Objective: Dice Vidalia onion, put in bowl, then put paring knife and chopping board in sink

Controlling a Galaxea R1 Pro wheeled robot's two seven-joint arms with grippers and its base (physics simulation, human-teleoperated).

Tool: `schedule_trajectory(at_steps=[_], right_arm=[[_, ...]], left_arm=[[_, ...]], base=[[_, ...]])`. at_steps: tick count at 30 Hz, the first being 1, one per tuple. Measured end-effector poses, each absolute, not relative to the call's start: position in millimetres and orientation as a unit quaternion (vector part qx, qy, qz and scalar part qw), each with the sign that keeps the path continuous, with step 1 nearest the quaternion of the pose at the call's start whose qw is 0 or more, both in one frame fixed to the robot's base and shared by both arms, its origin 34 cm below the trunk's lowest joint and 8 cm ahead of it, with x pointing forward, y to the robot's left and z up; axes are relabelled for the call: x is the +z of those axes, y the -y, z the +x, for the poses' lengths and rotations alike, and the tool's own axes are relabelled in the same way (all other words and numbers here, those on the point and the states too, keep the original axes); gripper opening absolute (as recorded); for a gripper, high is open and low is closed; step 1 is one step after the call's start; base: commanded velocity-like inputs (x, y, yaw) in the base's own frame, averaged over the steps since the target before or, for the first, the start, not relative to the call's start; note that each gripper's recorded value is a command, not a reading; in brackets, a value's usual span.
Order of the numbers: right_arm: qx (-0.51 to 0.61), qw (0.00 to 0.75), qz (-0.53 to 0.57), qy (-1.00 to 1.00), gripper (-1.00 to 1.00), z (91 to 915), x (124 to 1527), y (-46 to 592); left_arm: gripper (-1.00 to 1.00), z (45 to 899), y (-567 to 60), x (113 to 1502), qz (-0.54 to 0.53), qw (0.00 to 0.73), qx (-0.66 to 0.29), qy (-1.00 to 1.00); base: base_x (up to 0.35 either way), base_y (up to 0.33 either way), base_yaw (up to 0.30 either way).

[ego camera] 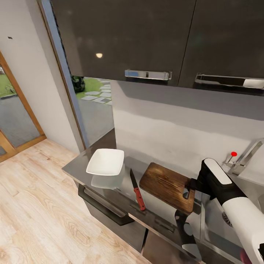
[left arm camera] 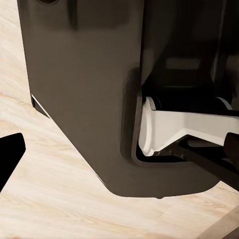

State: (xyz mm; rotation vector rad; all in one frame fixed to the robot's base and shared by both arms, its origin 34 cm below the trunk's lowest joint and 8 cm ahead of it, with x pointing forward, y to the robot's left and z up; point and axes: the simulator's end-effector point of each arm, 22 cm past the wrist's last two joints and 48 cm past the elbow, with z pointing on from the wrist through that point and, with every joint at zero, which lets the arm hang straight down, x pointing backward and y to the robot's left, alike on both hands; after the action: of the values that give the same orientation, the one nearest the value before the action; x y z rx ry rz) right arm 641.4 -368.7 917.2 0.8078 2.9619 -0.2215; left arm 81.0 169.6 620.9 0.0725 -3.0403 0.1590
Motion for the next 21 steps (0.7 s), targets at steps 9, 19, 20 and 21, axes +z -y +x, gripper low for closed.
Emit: schedule_trajectory(at_steps=[9,19,20,21], right_arm=[[-0.071,0.035,0.263,-0.962,1.00,642.0,921.0,368.7],[-0.069,0.043,0.263,-0.961,1.00,643.4,930.0,369.4],[-0.069,0.044,0.264,-0.961,1.00,643.6,930.9,369.5],[-0.069,0.045,0.264,-0.961,1.00,643.6,931.6,369.5]], left_arm=[[1.00,83.7,-169.6,620.8,0.024,0.045,0.052,0.997],[1.00,89.8,-169.6,620.4,0.023,0.037,0.052,0.998],[1.00,90.3,-169.6,620.4,0.023,0.036,0.052,0.998],[1.00,90.9,-169.6,620.3,0.023,0.035,0.052,0.998]], base=[[0.000,0.000,0.000],[0.000,0.000,0.000],[0.000,0.000,0.000],[0.000,0.000,0.000]])
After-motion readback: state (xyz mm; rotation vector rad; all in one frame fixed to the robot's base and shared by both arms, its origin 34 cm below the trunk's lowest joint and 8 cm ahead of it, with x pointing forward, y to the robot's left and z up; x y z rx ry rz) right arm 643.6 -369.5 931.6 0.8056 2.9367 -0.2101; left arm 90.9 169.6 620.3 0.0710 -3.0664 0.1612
